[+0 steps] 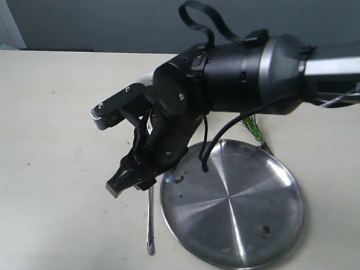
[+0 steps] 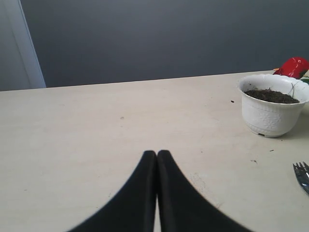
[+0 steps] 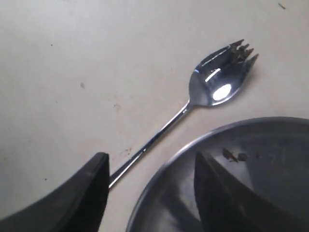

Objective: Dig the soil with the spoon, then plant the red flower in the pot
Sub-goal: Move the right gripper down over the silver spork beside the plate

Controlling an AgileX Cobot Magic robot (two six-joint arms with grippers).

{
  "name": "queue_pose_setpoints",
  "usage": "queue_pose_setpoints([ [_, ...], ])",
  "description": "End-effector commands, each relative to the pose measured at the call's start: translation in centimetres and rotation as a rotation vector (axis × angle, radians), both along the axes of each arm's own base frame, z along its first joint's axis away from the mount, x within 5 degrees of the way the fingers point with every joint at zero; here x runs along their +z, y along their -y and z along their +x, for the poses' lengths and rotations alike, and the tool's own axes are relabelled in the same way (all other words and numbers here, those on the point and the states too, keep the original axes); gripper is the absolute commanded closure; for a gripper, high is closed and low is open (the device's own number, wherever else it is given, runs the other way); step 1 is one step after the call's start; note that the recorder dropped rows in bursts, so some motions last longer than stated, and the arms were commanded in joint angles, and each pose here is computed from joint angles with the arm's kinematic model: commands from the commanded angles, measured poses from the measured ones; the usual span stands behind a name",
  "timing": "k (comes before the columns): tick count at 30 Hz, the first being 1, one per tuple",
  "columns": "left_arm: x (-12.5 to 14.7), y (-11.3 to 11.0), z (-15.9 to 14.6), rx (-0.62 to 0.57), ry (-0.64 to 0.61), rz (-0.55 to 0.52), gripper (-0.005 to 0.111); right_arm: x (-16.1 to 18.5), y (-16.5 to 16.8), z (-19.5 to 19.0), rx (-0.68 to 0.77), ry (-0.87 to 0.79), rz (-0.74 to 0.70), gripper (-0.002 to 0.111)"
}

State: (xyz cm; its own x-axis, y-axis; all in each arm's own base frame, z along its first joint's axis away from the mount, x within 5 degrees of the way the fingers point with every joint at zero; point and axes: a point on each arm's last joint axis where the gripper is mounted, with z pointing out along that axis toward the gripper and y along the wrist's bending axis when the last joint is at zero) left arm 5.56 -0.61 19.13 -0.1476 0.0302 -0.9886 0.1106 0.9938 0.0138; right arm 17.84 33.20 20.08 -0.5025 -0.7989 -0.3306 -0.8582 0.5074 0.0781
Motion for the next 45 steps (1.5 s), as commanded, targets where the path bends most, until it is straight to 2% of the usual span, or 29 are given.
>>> queue_pose_setpoints([
  [1,0.1,0.0,0.0,-0.002,0.005,-0.004,0.106,-1.5,-0.9,0.2,-0.082,-0.020,0.033,0.056],
  [16,0.1,0.0,0.0,-0.002,0.005,-0.004,0.106,-5.7,-2.2,0.8,-0.155,-0.073,0.006,0.056],
  [45,0.1,0.0,0.0,-0.002,0.005,-0.004,0.106,-5.7,-2.4,1.0,-0.367,-0.127,0.050,0.056],
])
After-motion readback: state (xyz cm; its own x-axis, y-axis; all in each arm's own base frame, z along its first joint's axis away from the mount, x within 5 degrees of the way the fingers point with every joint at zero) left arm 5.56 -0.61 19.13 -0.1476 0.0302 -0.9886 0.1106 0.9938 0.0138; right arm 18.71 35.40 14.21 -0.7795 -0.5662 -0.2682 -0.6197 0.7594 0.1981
